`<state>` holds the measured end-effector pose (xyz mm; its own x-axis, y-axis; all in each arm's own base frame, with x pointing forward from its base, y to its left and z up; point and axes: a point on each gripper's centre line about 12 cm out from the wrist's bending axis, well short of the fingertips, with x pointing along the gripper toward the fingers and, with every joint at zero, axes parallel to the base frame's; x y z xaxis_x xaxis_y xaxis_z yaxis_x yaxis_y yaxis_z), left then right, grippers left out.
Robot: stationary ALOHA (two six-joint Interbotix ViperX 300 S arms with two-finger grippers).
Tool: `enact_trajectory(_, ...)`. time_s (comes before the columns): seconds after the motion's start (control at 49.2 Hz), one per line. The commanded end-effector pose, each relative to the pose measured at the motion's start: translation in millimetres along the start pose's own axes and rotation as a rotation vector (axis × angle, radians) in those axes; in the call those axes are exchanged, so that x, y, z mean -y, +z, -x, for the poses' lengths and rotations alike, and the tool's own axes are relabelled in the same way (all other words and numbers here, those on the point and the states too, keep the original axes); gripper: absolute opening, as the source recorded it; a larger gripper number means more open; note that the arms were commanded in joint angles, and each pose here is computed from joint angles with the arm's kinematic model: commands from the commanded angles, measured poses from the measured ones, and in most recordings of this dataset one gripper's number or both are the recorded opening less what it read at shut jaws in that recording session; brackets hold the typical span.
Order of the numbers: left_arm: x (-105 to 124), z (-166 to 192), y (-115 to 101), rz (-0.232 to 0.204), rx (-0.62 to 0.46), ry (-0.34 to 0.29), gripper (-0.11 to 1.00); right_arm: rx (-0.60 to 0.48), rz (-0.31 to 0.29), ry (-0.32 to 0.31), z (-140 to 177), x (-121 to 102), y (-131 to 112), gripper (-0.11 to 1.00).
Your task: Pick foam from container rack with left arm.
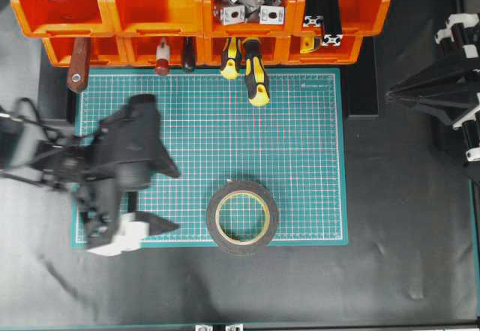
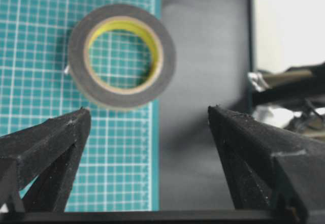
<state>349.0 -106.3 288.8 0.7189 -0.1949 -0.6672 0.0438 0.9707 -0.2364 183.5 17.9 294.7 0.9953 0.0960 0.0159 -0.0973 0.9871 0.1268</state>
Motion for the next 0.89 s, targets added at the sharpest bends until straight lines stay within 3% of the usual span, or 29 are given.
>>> enact_trajectory(0.0, 5, 29, 8, -0.06, 0.073, -0.03, 0.9, 0.029, -0.003, 0.005, -2, -2, 13, -0.01)
enact_trajectory(0.244, 4, 64, 8, -0.133, 0.149, -0.05, 0.88, 0.03, -0.003, 0.004, -2, -2, 14, -0.01)
enact_trajectory(0.427, 3, 94, 7, -0.217, 0.249, -0.069, 0.87, 0.03, -0.003, 0.004, -2, -2, 14, -0.01)
enact_trajectory(0.63, -6, 135, 10, -0.226, 0.469, -0.096, 0.84, 0.029, -0.002, 0.003, -2, -2, 13, -0.01)
enact_trajectory(0.874, -17, 168, -6, -0.241, 0.589, -0.094, 0.84, 0.003, -0.002, 0.002, -2, -2, 10, -0.01)
